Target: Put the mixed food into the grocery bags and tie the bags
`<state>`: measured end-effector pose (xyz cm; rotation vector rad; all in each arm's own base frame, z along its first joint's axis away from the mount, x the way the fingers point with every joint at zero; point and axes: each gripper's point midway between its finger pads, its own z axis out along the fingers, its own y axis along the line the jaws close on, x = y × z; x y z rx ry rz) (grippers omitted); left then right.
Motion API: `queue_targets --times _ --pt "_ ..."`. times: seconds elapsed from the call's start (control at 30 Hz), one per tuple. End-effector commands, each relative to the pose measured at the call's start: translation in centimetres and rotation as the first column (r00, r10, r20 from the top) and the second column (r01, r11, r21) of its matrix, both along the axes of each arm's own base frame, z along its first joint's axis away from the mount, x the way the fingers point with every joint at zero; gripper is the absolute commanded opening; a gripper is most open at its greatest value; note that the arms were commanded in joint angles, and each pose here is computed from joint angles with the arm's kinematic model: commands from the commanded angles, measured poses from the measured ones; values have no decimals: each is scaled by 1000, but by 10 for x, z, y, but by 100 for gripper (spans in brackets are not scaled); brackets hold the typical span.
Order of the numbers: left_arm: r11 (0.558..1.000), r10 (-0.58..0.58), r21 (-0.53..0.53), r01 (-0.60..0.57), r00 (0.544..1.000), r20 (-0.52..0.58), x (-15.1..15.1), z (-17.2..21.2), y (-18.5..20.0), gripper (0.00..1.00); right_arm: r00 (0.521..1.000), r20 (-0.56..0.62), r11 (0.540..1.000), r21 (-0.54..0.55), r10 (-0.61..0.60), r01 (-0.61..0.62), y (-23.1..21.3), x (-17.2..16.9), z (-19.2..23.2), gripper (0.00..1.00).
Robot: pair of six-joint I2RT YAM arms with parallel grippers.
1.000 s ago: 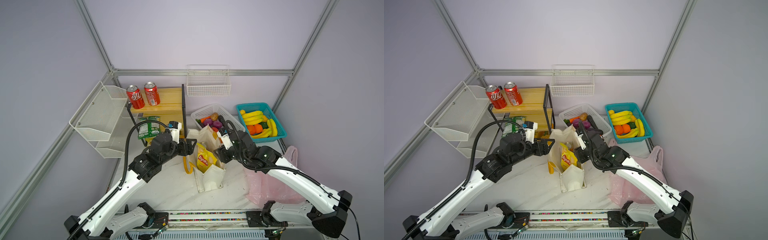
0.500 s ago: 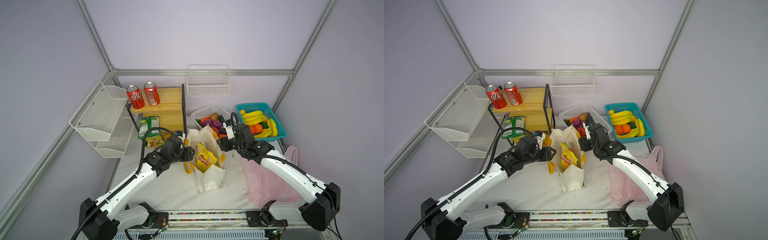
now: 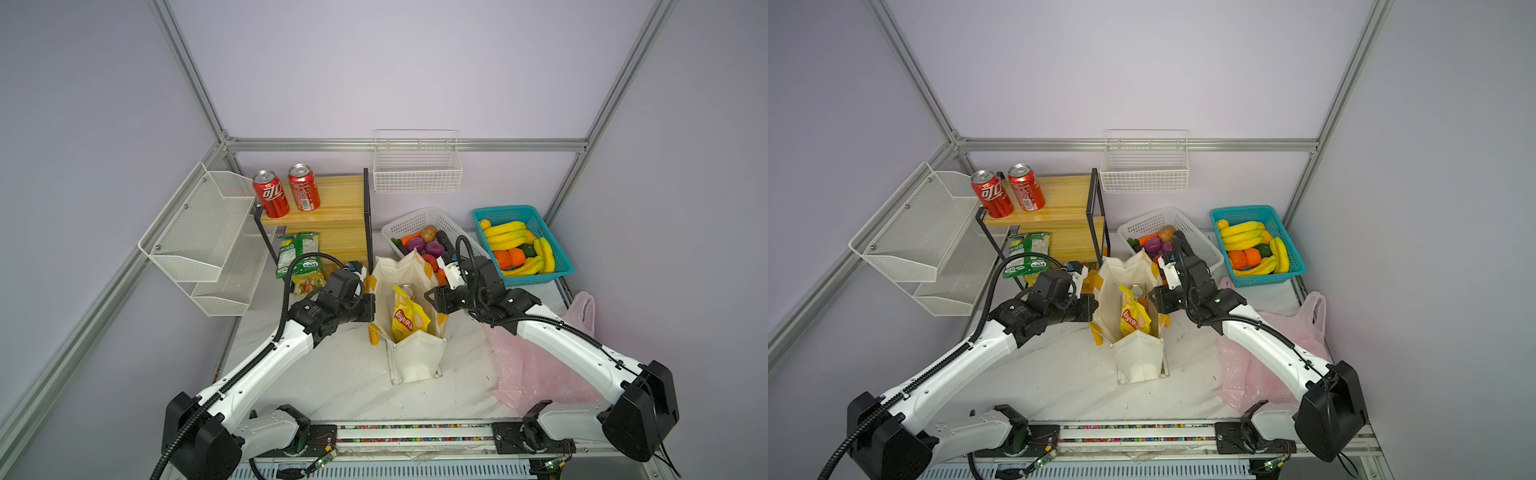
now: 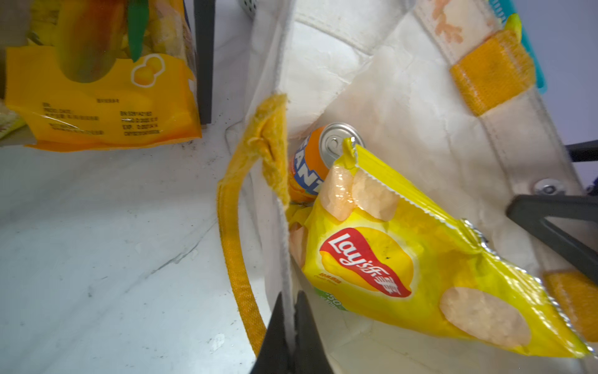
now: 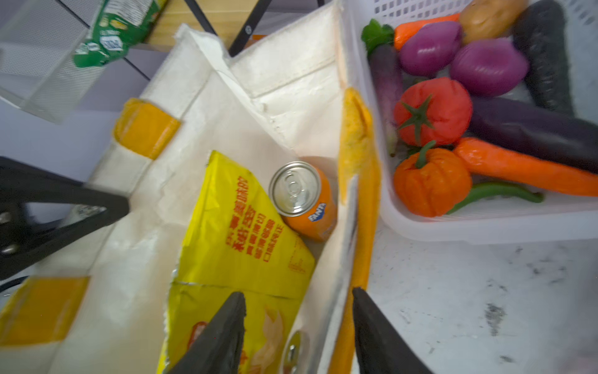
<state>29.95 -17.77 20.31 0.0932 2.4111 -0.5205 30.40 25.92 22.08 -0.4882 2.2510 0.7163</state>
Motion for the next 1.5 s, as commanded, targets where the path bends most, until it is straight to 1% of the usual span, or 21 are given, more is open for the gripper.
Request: queue_targets --times 0.0,0.13,0.23,0.27,0.37,0.5,0.7,0.77,0.8,0.83,0.93,1.03,1.1,1.17,1.23,1.27,1.3,1.37,1.4,1.47 --pt "999 -39 31 35 992 123 16 46 11 0 991 17 979 153 135 -136 21 -22 25 60" --pt "993 -34 119 16 988 149 32 56 30 0 973 15 937 266 229 -225 35 -39 35 64" --pt "984 -33 180 2 985 168 44 57 40 0 960 20 912 308 279 -272 43 -47 38 66" --pt "983 -28 184 -4 985 172 48 59 42 0 957 20 907 312 291 -282 45 -48 38 66" --pt "977 -60 214 17 979 193 57 66 42 0 948 23 897 318 318 -309 49 -51 37 68" --pt "968 -78 251 24 975 208 70 73 48 0 927 35 871 332 373 -363 63 -61 38 69" --pt "948 -99 316 39 979 177 83 76 67 0 904 47 846 335 426 -416 83 -73 37 69" --pt "947 -83 321 24 982 171 85 78 76 0 908 64 854 320 413 -411 82 -70 40 69" --pt "943 -73 332 26 989 130 91 64 79 0 914 76 865 300 399 -403 80 -68 41 70" --pt "942 -61 336 19 991 116 91 60 83 0 918 88 874 283 386 -395 77 -66 43 70" --pt "946 -54 323 24 995 83 88 47 84 0 960 113 935 221 258 -278 57 -45 47 73" --pt "954 -59 297 41 997 51 82 37 80 0 974 131 956 206 183 -207 36 -26 56 74" --pt "952 -45 305 29 998 46 80 33 83 0 979 151 968 192 134 -162 24 -14 63 74" --pt "948 -22 319 3 998 54 80 36 88 1 984 167 983 163 59 -86 8 1 67 75" --pt "948 3 317 -26 997 73 82 43 91 4 985 169 993 119 -43 23 -17 20 64 76" --pt "949 11 312 -35 997 77 83 45 92 4 982 166 992 102 -86 70 -28 28 60 76" --pt "953 19 298 -54 993 118 79 60 94 4 975 162 987 81 -150 138 -46 39 55 77" --pt "954 27 293 -68 989 143 78 66 97 4 951 154 963 49 -269 265 -80 56 44 77" --pt "953 34 294 -76 989 146 77 66 100 3 928 154 940 31 -339 339 -101 64 38 78" --pt "949 44 303 -88 988 150 77 67 104 3 870 159 877 -39 -468 479 -138 76 21 78"
